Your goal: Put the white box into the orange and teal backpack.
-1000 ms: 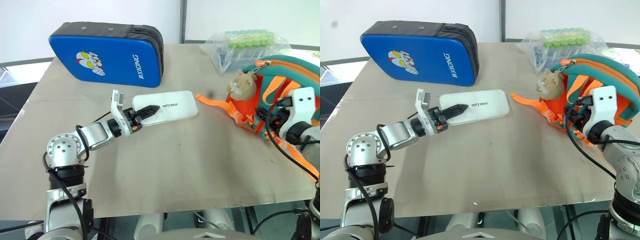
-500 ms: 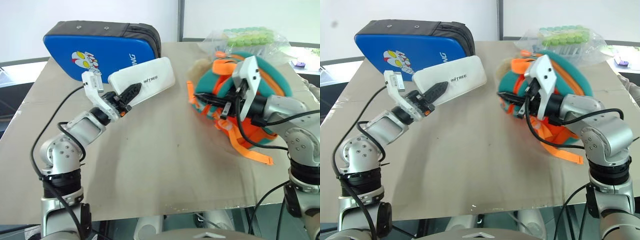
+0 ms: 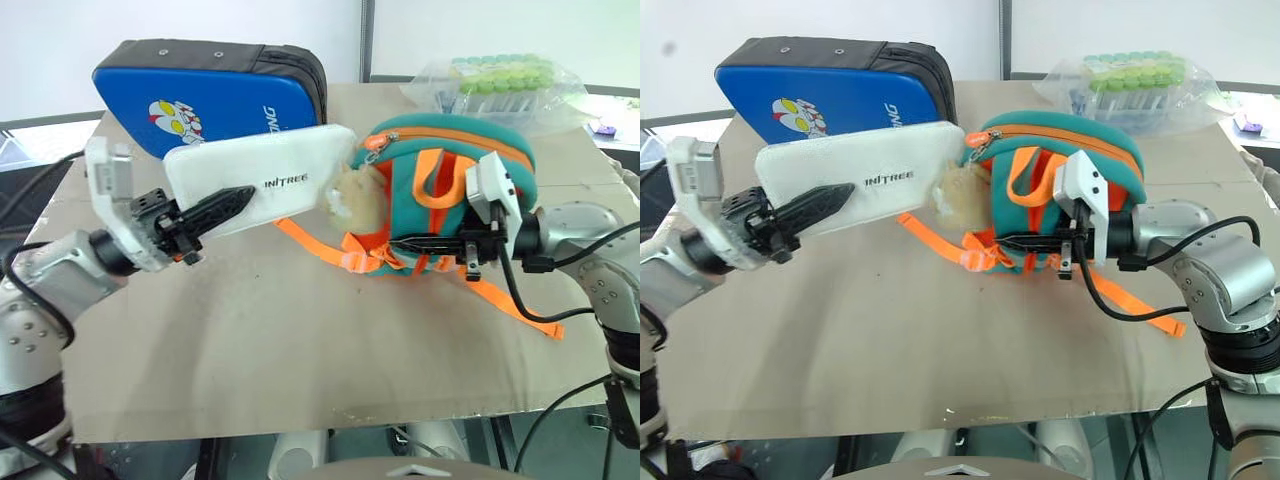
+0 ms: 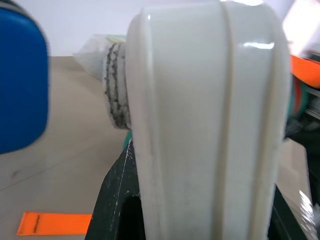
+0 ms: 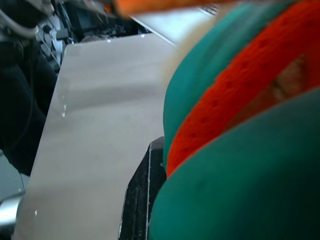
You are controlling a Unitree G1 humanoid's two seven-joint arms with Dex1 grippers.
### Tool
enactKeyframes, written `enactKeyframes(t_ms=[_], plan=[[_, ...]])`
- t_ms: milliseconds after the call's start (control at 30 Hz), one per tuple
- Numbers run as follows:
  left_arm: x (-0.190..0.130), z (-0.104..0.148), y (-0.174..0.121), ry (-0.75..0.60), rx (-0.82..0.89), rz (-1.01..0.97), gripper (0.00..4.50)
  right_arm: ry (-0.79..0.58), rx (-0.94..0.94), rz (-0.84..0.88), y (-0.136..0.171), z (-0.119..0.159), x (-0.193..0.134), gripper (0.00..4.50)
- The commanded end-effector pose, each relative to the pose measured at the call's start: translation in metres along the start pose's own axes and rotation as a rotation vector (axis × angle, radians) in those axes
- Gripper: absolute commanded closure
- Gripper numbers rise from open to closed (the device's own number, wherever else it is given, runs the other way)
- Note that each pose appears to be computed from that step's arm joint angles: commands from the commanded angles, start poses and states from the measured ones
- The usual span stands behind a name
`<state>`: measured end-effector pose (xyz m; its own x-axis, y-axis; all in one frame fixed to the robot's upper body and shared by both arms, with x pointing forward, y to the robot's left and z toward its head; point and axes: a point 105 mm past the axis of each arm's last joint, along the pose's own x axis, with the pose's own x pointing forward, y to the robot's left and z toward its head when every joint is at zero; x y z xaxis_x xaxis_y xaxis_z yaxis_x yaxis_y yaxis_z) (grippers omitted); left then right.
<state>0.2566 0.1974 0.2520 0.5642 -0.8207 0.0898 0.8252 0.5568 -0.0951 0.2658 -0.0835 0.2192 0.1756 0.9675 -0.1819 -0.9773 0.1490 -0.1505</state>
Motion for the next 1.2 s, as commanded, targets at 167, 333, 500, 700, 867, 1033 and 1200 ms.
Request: enactKeyframes(t_ms=[167, 333, 500, 700, 867, 1033, 1200], plan=[[0.027, 0.01, -0.031, 0.085, 0.274, -0.248, 3.55, -0.054, -0.071, 0.063, 0.003, 0.005, -0.026, 4.41], [0.062, 0.004, -0.042, 0.148, 0.394, -0.371, 3.55, -0.044, -0.101, 0.083, 0.006, 0.005, -0.028, 4.41], [0.114, -0.008, -0.05, 0.205, 0.462, -0.446, 3.55, -0.061, -0.125, 0.077, 0.012, 0.009, -0.021, 4.41], [0.171, -0.03, -0.052, 0.207, 0.431, -0.439, 3.55, -0.086, -0.126, 0.056, 0.017, 0.016, -0.017, 4.41], [0.18, -0.035, -0.047, 0.178, 0.514, -0.465, 3.55, -0.112, -0.1, 0.04, 0.021, 0.023, -0.024, 4.41], [0.18, -0.05, -0.063, 0.2, 0.553, -0.612, 3.55, -0.195, -0.099, 0.089, 0.029, 0.04, -0.025, 4.41], [0.2, -0.047, -0.087, 0.171, 0.438, -0.734, 3.55, -0.236, -0.101, 0.154, 0.039, 0.05, -0.02, 4.41]])
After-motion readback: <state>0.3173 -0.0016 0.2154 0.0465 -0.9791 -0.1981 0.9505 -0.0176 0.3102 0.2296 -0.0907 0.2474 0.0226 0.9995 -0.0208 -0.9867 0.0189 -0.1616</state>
